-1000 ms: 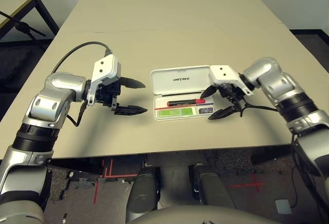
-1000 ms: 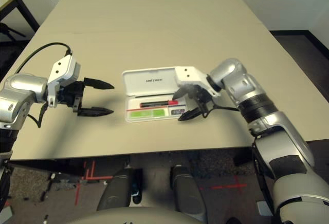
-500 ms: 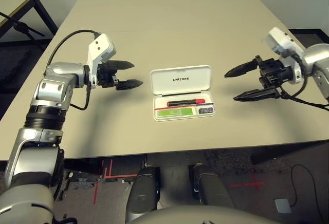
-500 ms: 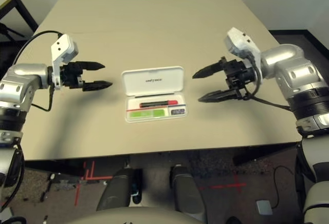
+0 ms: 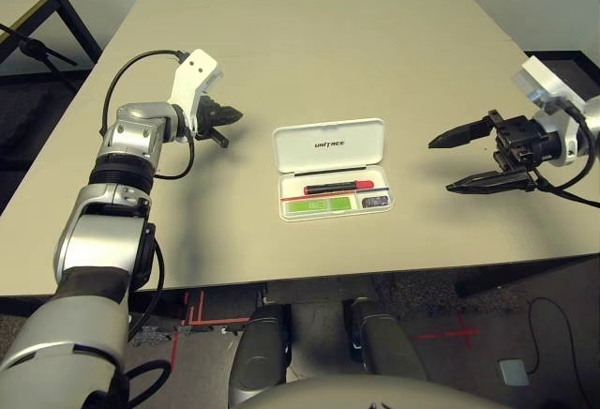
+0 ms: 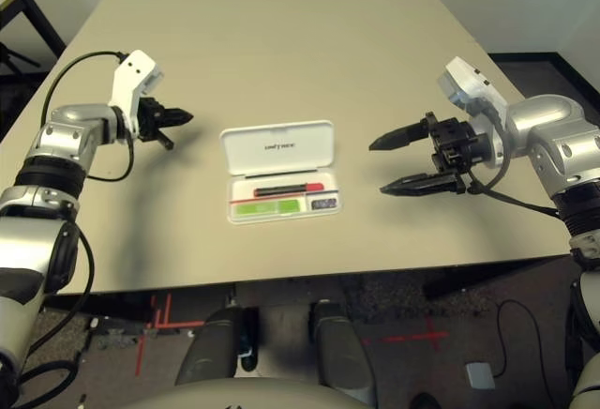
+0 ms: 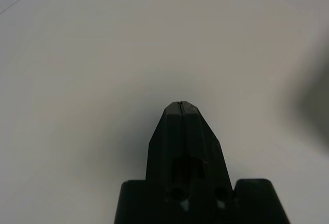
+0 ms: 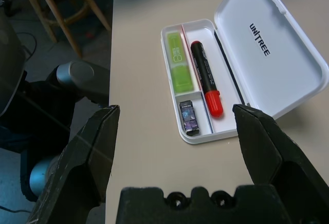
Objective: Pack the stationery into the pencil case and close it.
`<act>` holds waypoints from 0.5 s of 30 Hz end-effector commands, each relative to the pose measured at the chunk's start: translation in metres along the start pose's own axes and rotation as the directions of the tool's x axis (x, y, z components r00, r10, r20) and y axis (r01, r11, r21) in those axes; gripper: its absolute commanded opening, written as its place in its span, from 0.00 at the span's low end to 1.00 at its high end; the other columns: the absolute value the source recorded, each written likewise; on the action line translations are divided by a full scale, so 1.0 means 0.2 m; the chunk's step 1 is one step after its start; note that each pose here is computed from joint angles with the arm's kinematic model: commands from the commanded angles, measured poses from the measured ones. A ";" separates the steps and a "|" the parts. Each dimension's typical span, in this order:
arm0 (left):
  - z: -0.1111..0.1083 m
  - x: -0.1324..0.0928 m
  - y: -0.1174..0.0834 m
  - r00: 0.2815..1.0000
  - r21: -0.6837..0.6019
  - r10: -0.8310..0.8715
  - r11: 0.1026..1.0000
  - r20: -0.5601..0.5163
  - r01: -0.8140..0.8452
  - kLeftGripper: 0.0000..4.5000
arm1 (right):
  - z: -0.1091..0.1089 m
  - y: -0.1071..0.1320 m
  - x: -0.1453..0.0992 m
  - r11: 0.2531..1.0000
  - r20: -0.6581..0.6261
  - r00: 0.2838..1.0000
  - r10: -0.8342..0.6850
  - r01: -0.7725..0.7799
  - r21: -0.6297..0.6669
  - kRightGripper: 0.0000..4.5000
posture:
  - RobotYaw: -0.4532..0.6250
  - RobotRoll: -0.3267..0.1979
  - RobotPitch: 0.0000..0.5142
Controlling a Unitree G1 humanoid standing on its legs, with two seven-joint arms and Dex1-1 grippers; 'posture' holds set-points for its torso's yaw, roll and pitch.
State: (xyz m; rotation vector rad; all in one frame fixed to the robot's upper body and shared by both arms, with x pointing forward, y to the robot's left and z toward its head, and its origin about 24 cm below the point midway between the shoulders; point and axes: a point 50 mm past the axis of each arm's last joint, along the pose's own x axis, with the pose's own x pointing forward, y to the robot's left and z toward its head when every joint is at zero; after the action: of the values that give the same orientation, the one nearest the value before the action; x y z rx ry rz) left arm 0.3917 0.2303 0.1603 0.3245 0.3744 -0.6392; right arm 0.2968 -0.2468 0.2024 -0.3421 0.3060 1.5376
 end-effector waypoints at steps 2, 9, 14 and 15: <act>0.00 0.05 -0.03 0.999 0.034 -0.029 0.999 -0.032 0.030 0.00 | 0.02 0.01 -0.01 1.000 0.015 1.000 -0.002 0.002 -0.008 1.00 | 0.35 0.62 0.22; 0.01 0.12 -0.10 0.994 0.099 -0.094 0.990 -0.051 0.099 0.00 | 0.02 0.01 0.00 1.000 0.022 1.000 0.004 -0.004 -0.008 1.00 | 0.35 0.62 0.22; 0.10 0.18 -0.22 0.957 0.172 -0.289 0.942 -0.028 0.290 0.00 | 0.02 0.02 -0.01 1.000 0.026 1.000 0.002 -0.002 -0.011 1.00 | 0.34 0.62 0.21; 0.12 0.18 -0.24 0.943 0.190 -0.331 0.924 -0.031 0.331 0.00 | 0.02 0.02 -0.01 1.000 0.027 1.000 0.001 0.000 -0.011 1.00 | 0.34 0.62 0.21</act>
State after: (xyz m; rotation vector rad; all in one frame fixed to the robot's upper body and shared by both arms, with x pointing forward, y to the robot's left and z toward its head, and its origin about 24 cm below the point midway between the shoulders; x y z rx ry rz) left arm 0.3938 0.1752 0.1470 0.4038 0.3913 -0.9314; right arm 0.2946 -0.2465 0.2050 -0.3317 0.2893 1.5383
